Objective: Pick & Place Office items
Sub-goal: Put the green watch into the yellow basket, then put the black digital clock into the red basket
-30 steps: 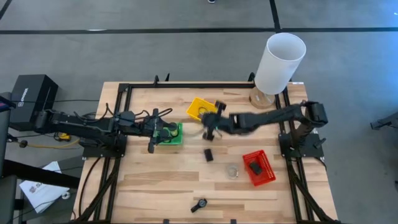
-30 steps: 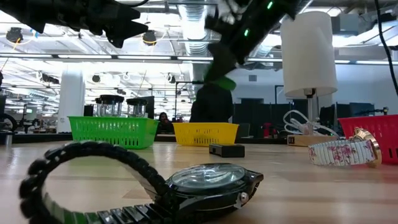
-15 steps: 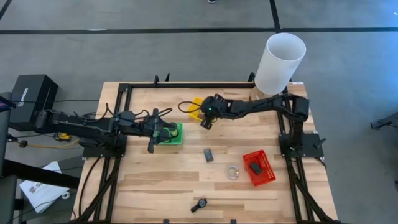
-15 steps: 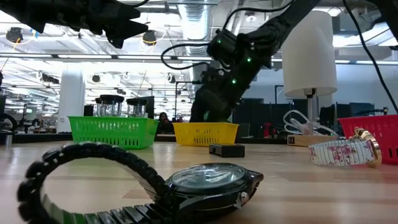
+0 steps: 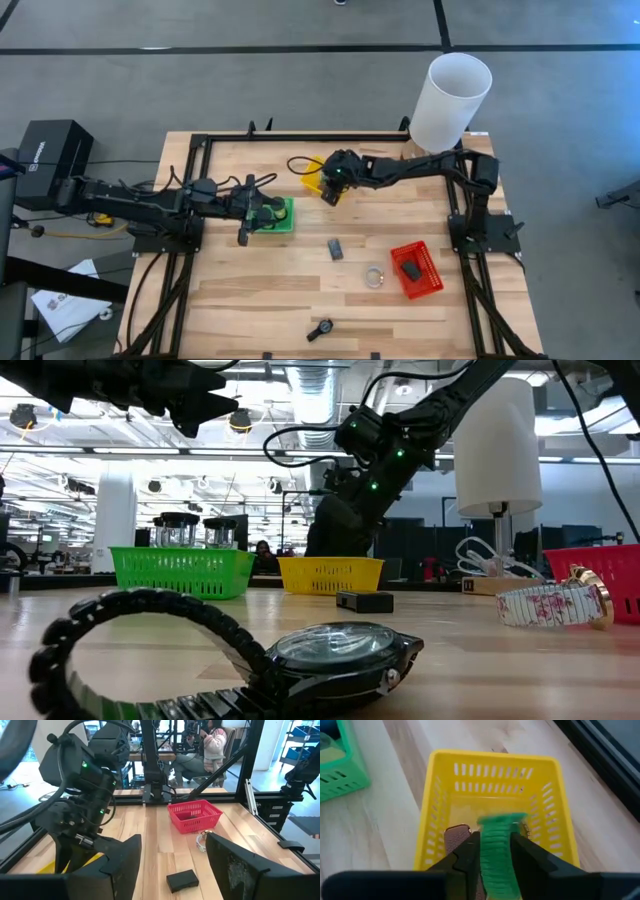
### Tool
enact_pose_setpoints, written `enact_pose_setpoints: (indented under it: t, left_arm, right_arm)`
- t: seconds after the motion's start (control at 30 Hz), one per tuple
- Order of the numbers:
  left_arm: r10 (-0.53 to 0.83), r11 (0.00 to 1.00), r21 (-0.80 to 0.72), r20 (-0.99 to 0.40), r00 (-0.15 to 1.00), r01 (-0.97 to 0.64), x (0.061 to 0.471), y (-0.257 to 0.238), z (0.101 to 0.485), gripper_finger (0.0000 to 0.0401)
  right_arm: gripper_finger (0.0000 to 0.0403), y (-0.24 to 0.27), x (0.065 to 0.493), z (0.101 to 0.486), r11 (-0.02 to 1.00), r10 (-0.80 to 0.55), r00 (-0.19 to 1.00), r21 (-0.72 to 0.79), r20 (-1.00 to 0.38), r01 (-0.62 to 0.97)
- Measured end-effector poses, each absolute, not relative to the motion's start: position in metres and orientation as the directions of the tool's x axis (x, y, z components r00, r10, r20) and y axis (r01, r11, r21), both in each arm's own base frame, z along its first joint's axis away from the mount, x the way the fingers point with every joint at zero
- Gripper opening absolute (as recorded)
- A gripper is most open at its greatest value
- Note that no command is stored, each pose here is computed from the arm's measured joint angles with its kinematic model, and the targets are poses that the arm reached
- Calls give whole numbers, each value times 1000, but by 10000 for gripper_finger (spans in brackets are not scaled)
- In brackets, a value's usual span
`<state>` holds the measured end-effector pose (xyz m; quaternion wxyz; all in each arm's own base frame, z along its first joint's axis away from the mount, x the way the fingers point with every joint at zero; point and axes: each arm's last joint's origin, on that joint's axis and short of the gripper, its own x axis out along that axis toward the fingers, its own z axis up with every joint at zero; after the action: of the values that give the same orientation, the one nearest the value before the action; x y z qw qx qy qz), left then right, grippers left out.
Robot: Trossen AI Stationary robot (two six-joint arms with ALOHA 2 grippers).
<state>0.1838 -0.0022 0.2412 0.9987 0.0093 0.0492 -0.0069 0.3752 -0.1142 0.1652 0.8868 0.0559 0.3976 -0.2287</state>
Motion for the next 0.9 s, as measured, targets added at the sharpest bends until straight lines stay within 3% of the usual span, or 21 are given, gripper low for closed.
enact_pose_setpoints:
  t: [0.3, 0.4, 0.5, 0.73, 0.9]
  left_arm:
    - [-13, 1000, 18, -98, 995, 15, 184, -2, 241, 217]
    - [-13, 1000, 18, -98, 995, 15, 184, -2, 241, 217]
    - [-13, 1000, 18, -98, 995, 14, 184, -2, 241, 219]
    - [-13, 1000, 18, -98, 995, 14, 184, -2, 241, 218]
    - [-13, 1000, 18, -98, 995, 15, 184, -2, 241, 217]
  right_arm:
    - [166, -99, 377, 164, 903, -332, 560, -84, -759, 422]
    - [185, -95, 379, 179, 917, -341, 526, -150, -779, 370]
    - [201, -90, 384, 200, 911, -319, 484, -122, -815, 395]
    - [216, -55, 381, 237, 856, -191, 322, 3, -927, 518]
    - [217, -16, 383, 241, 865, -144, 318, 36, -937, 500]
